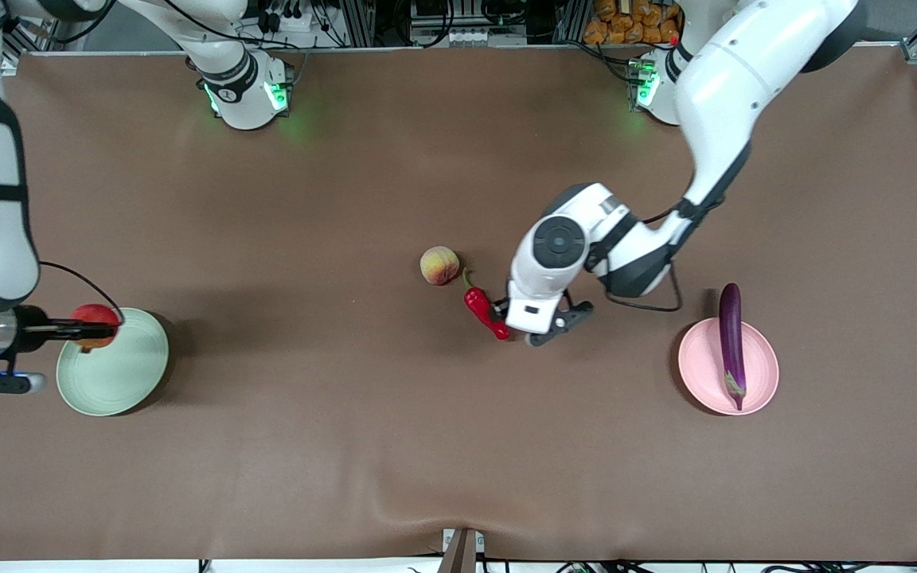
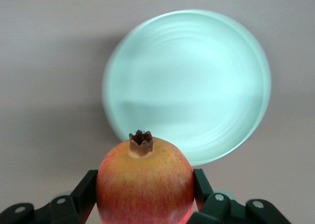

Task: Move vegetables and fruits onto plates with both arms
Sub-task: 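Place the pomegranate on the green plate while the left gripper grasps pepper, then put the pepper on the pink plate while the right gripper grasps peach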

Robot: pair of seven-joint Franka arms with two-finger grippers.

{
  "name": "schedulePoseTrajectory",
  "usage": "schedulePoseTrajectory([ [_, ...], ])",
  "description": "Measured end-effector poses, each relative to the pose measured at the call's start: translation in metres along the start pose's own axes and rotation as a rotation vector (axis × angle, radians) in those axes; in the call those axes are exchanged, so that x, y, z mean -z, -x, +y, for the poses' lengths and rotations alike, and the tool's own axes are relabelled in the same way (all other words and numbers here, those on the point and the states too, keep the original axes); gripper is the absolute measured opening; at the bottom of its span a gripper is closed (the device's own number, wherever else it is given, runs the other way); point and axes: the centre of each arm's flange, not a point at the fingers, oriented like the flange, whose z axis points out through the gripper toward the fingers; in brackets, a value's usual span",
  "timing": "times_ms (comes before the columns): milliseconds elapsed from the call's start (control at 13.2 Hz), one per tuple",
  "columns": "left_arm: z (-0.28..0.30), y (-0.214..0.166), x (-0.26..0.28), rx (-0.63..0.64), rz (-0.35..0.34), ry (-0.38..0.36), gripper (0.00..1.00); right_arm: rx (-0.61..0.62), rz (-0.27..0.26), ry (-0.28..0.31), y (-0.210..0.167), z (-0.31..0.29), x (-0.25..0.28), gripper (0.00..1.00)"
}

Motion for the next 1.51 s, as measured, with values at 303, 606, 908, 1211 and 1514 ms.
schedulePoseTrajectory([
  [303, 0.017, 0.025, -0.046, 0.095, 0.066, 0.02, 1.0, 0.015, 0.033, 0.001, -0.01, 0.043, -0.072, 0.82],
  [606, 0.024, 0.036, -0.064, 0.15, 0.061, 0.057, 0.92, 0.022, 0.017, -0.008, -0.008, 0.037, -0.091, 0.89],
  [908, 0.023, 0.034, -0.072, 0.162, 0.058, 0.06, 0.57, 0.027, -0.018, -0.038, -0.007, 0.021, -0.072, 1.0],
  [1211, 0.019, -0.024, -0.034, 0.146, 0.097, 0.112, 0.3, -0.193, -0.121, -0.145, -0.01, -0.068, -0.01, 1.0],
  [1514, -0.024, -0.112, 0.027, 0.033, 0.112, 0.071, 0.3, -0.448, -0.201, -0.232, -0.01, -0.188, 0.026, 1.0],
])
